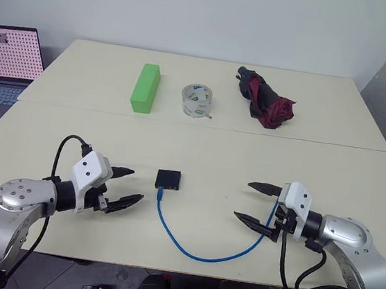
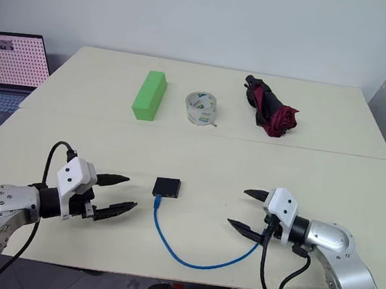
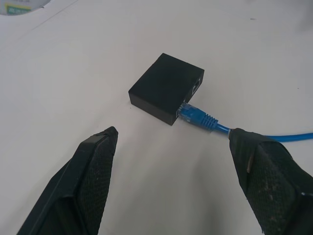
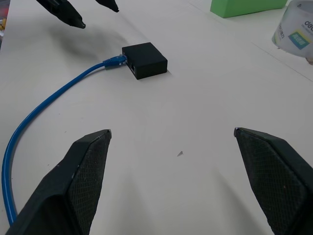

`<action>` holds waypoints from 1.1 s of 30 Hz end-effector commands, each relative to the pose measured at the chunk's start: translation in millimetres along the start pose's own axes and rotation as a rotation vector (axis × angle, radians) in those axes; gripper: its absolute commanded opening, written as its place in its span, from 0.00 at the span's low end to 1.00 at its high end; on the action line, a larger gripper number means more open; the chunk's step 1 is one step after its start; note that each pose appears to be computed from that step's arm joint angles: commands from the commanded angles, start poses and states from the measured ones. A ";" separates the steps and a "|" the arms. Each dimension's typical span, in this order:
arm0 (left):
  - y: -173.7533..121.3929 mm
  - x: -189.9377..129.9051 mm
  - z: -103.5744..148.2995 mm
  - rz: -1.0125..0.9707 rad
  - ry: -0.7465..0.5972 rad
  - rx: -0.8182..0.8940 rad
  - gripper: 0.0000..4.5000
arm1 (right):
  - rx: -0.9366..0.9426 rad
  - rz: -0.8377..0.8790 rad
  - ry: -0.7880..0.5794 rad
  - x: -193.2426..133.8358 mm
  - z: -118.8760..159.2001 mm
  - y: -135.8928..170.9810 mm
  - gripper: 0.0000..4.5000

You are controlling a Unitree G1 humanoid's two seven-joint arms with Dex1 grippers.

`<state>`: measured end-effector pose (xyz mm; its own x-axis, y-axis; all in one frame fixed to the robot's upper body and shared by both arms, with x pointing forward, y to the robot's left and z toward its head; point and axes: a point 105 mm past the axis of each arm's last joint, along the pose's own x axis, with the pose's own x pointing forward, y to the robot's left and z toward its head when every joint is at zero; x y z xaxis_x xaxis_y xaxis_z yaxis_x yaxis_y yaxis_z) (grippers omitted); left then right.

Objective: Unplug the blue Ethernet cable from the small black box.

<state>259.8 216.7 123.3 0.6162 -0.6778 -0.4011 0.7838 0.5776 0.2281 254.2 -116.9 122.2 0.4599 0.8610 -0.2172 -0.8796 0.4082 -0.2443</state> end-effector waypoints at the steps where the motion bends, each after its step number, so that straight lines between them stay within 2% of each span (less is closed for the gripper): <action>1: -1.2 -1.4 12.9 -0.010 -0.043 0.040 0.85 | -0.032 0.008 -0.022 -1.4 8.7 -0.1 0.95; 17: -12.1 -1.8 5.1 -0.039 0.007 0.039 0.85 | -0.048 0.071 -0.002 3.4 11.6 7.1 0.95; 26: -22.5 -5.2 6.0 -0.081 0.014 0.036 0.85 | -0.068 0.180 0.030 10.9 11.8 25.1 0.95; 33: -38.4 -16.5 1.9 -0.163 0.053 0.018 0.85 | -0.080 0.302 0.023 40.1 16.2 48.3 0.95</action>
<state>222.6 205.8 113.1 0.4793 -0.7290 -0.4888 0.8680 0.4762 0.1409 235.8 -72.0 113.1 0.2273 0.9180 -0.3251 -0.9622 0.1602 -0.2202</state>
